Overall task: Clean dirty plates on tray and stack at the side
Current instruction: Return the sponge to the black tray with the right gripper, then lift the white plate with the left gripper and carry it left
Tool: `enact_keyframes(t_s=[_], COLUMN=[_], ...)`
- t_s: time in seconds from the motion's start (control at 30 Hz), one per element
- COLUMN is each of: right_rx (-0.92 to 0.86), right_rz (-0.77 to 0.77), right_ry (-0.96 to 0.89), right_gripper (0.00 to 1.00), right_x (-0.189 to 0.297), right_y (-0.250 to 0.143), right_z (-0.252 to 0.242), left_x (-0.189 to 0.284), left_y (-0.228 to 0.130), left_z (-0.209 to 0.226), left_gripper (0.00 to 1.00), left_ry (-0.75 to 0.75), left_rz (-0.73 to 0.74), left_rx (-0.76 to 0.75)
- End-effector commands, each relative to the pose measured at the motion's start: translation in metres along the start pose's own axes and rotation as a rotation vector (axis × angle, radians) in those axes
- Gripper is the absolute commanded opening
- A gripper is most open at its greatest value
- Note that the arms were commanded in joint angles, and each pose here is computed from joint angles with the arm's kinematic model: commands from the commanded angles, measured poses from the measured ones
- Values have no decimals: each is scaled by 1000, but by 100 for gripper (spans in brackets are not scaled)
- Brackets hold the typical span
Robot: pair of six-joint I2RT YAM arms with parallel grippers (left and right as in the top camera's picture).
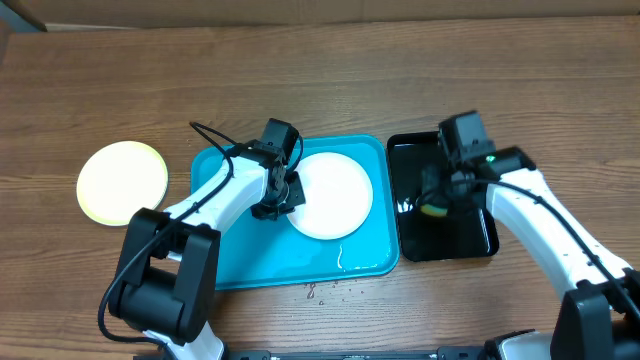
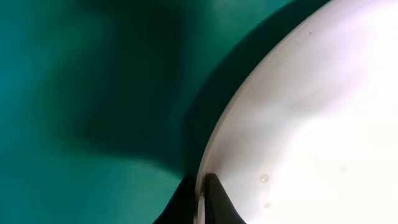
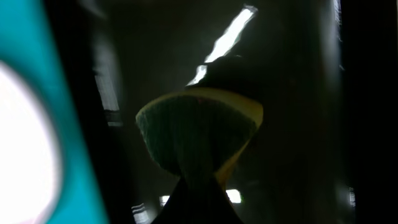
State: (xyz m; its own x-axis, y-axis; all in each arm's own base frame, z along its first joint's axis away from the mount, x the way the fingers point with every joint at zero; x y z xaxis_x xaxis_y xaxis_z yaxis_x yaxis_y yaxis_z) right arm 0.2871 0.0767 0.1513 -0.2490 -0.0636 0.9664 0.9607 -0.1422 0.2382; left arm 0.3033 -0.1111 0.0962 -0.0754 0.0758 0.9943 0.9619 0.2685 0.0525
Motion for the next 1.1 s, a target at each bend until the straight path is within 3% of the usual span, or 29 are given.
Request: enact_keyframes(t_s=[0.0,0.3,0.6,0.83,0.9,0.97,1.07], right_rx=[13,-61,-77,-77,-77,-77,-77], right_rz=[-28,-102,-107,-110,-110,-110,-110], right_ry=[-118,-232,-235,-234,-234,-234,-234], right_gripper=[4,4,12,53,78,96,100], right_x=[-17,-32,-37,-37,-37,-37,-37], right_y=[-8,-13,-15,-14,-14,-14,-14], right_z=[-14,-33,-39,-38,-38,-38,-38], left_x=[11,114,155,178,186,193,197], left_y=[-2,-17,-50,-82,-93,-103,-114], left_z=[22,37,23,-12,-20,-26,-33], left_gripper=[4,4,4,4,4,4,4], left_ry=[175,270,492,637,680,703,711], left_rz=[-97,-455,-732,-1039,-1141,-1221,-1283], left_rx=[-3,-56,-200,-350,-381,-403,-435])
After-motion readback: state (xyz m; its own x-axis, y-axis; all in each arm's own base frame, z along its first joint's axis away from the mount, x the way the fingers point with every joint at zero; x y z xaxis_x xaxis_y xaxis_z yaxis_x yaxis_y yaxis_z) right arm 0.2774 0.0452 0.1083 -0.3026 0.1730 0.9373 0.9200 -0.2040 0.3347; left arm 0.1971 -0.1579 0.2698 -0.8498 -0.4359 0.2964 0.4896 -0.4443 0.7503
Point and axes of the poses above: each gripper's point midway between its finger pads, its own x axis back along the fingers, its own z axis along the line the jaws close on, y = z × x, the point moved 9 cm from there along x, back along the fingers
